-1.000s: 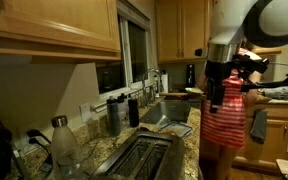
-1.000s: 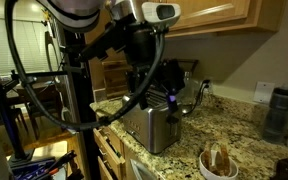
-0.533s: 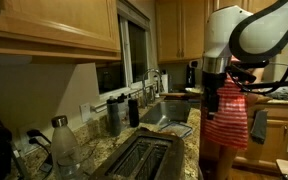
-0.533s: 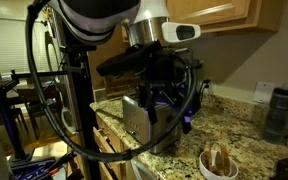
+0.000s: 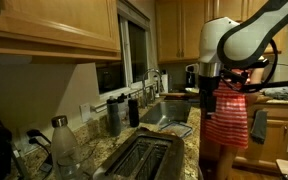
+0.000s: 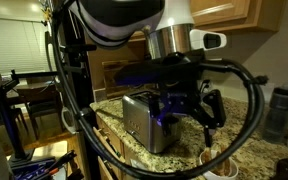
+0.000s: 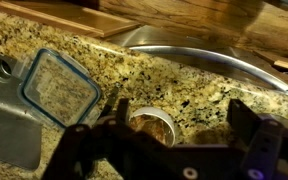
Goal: Take the slice of the bread at the left and place it in the top compartment of the toaster then take the remaining slice of bread and put it in the bottom compartment of the toaster
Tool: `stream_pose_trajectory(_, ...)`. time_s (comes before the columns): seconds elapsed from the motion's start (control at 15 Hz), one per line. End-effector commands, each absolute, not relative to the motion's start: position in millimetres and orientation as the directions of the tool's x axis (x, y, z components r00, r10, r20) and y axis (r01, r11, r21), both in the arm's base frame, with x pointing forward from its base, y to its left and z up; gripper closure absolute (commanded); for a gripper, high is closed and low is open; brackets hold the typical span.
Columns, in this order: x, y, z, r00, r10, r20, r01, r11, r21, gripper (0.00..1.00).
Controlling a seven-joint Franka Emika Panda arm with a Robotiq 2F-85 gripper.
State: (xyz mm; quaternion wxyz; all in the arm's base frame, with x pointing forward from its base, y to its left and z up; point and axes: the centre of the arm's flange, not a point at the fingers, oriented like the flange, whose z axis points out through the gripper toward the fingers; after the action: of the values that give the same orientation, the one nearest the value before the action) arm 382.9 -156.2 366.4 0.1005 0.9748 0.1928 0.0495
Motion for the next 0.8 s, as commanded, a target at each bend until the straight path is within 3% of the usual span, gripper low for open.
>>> stream_pose_trajectory(0.0, 402.4, -183.9, 354.6, 0.903, 0.423, 0.073, 0.400, -0.891, 0.212, 0.00)
stream_pose_trajectory(0.27, 428.2, -200.2, 343.5, 0.910, 0.401, 0.104, 0.372, -0.902, 0.221, 0.00)
stream_pose_trajectory(0.33, 409.3, -186.3, 350.2, 0.912, 0.400, 0.088, 0.374, -0.901, 0.219, 0.00)
stream_pose_trajectory(0.73, 424.2, -193.7, 342.7, 0.917, 0.389, 0.083, 0.364, -0.905, 0.220, 0.00)
